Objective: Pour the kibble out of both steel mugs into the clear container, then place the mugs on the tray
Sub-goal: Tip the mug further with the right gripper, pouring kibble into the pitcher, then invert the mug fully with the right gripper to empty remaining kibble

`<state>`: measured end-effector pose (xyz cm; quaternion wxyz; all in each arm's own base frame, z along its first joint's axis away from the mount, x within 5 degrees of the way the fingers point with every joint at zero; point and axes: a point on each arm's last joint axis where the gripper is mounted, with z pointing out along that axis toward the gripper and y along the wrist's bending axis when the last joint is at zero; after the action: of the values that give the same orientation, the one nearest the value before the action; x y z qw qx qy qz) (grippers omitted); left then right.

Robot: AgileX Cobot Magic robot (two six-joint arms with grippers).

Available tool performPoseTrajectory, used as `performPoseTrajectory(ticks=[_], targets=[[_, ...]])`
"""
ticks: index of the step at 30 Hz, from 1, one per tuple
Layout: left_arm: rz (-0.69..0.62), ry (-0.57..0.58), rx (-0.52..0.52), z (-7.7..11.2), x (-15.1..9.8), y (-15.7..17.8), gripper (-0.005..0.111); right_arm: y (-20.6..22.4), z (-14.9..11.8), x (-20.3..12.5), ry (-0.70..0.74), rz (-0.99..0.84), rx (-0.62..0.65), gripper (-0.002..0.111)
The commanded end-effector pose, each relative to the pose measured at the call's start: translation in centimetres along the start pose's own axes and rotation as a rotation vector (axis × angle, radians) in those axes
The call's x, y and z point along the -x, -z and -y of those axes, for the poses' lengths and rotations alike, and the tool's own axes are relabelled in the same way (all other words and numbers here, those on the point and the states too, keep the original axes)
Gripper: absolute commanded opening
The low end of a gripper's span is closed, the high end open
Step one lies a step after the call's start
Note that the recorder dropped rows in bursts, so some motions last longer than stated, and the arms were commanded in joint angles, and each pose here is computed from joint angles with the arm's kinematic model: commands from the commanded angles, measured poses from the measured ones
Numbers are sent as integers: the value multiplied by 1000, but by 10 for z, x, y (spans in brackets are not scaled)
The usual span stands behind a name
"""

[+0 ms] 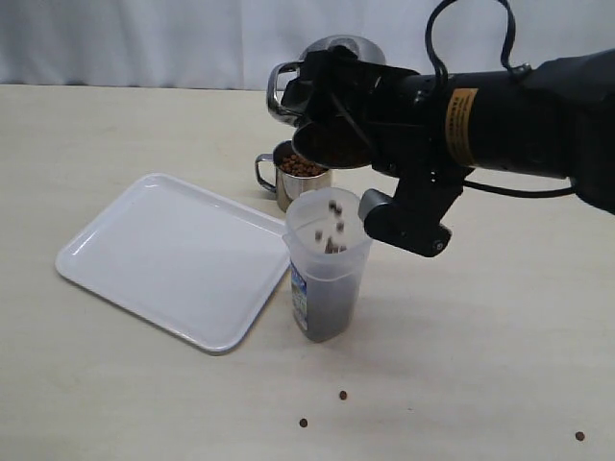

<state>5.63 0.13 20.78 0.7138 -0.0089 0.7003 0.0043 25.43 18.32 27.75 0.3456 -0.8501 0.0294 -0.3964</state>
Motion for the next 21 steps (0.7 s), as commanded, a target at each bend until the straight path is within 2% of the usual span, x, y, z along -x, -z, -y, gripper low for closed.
performPoseTrajectory(ticks=[1, 21], targets=[[6, 2, -2, 0, 0, 0, 0, 3, 7, 2, 26, 34, -48, 5], [6, 2, -2, 0, 0, 0, 0, 2, 5, 0, 52, 14, -32, 5]])
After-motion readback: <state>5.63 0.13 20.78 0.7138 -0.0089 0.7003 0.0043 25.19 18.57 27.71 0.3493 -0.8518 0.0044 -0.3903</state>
